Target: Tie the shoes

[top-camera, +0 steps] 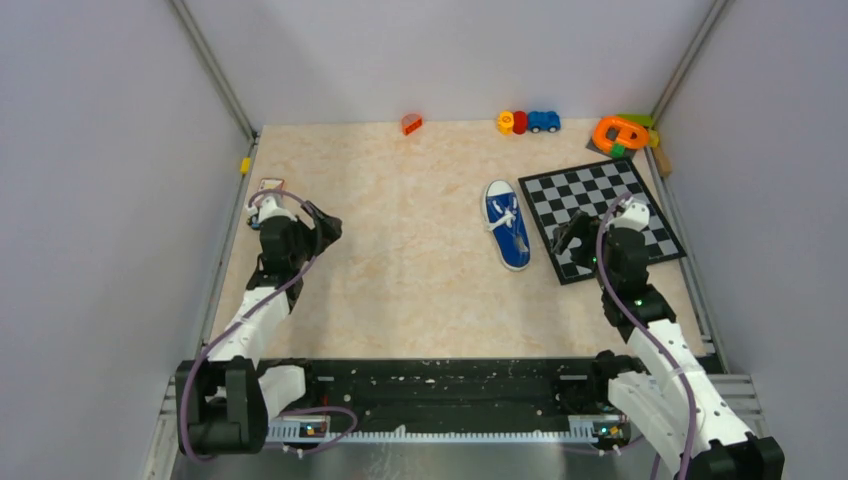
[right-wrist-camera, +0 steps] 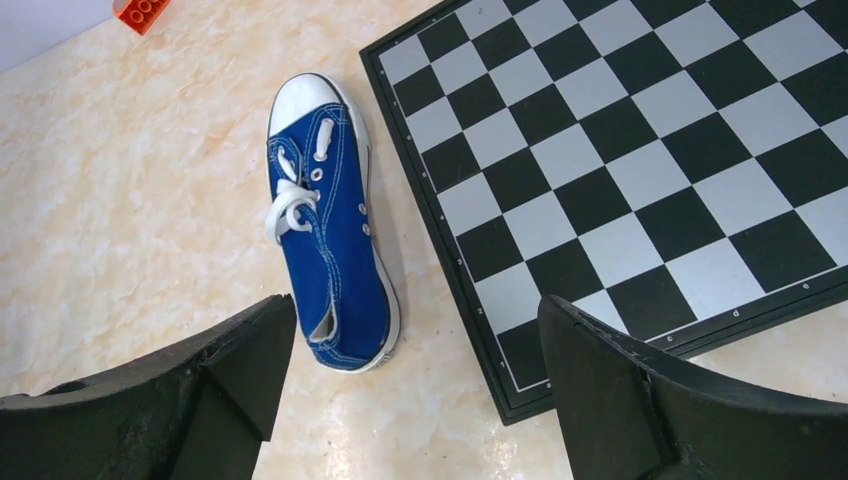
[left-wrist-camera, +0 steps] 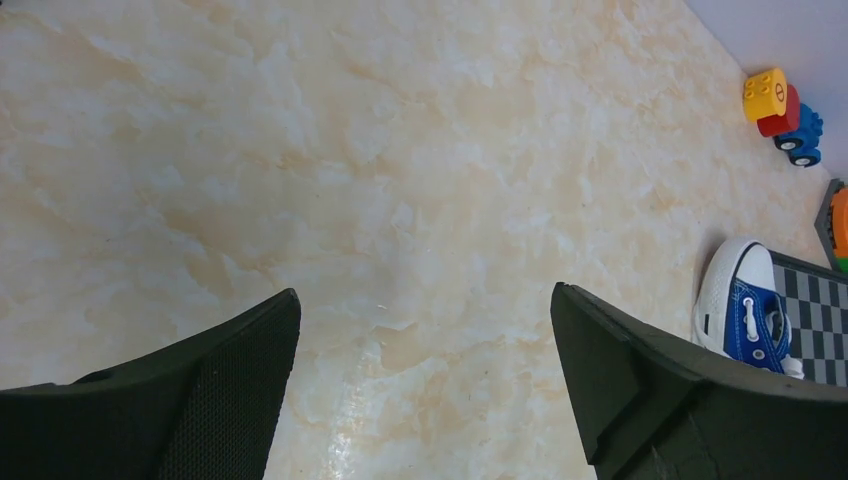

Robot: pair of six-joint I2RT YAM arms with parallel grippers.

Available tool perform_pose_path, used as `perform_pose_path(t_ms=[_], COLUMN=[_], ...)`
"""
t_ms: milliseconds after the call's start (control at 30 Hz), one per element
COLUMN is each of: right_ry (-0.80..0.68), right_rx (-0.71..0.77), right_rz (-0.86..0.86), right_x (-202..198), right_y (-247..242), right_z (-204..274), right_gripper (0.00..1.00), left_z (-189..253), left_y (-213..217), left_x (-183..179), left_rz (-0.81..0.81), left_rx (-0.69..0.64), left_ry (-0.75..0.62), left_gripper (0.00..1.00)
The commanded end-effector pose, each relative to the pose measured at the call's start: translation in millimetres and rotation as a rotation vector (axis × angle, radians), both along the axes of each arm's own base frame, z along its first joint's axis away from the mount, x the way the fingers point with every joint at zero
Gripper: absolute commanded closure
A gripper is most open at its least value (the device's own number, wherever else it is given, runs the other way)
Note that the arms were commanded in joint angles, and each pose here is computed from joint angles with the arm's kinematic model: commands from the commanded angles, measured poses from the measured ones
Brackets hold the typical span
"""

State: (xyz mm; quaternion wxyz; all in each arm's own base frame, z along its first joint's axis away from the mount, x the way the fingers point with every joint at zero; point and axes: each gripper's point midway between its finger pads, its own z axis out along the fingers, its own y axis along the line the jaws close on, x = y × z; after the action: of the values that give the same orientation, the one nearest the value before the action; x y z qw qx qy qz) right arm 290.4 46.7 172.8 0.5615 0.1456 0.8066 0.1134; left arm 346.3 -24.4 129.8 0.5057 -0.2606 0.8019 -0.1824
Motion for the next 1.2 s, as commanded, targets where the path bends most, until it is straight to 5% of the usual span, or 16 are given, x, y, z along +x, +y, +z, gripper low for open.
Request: perform_pose_path(t_ms=[0, 100, 233, 300, 467, 567, 700, 1067, 1167], right_ry=[-0.015, 0.000, 0.009, 0.043, 0.206, 0.260, 0.297, 0.406, 0.442], right_rx=[0.004, 0.003, -0.005, -0.004, -0.050, -0.098, -0.133, -0.230, -0.301], right_rz=[0.033, 0.048, 0.132, 0.205, 0.311, 0.310, 0.317, 0.377, 0.332], right_x=[4, 5, 10, 15, 33, 46, 56, 64, 69], right_y=[6, 9, 22, 35, 56, 57, 59, 83, 78], right_z=[6, 7, 7, 4, -24, -35, -45, -83, -93], right_gripper=[0.07, 0.07, 0.09, 0.20, 0.32, 0.34, 0.45, 0.49, 0.58], left_z=[16, 1, 23, 26, 41, 43, 43, 44, 45], left_y=[12, 30, -3, -22, -79, -111, -134, -154, -154], left_x=[2, -12, -4, -4, -6, -12, -15, -20, -21], left_rz=[0.104, 0.258, 0.048, -0.045, -0.306, -0.425, -0.497, -0.568, -0.572], left_rx=[-0.037, -0.071, -0.092, -0.115, -0.149, -0.145, -0.096, -0.095, -0.085], left_ry=[-0.034, 0.067, -0.066, -0.123, -0.216, -0.237, -0.255, -0.275, -0.282], left_gripper=[0.02, 0.02, 0.02, 0.02, 0.19, 0.09, 0.08, 0.07, 0.07])
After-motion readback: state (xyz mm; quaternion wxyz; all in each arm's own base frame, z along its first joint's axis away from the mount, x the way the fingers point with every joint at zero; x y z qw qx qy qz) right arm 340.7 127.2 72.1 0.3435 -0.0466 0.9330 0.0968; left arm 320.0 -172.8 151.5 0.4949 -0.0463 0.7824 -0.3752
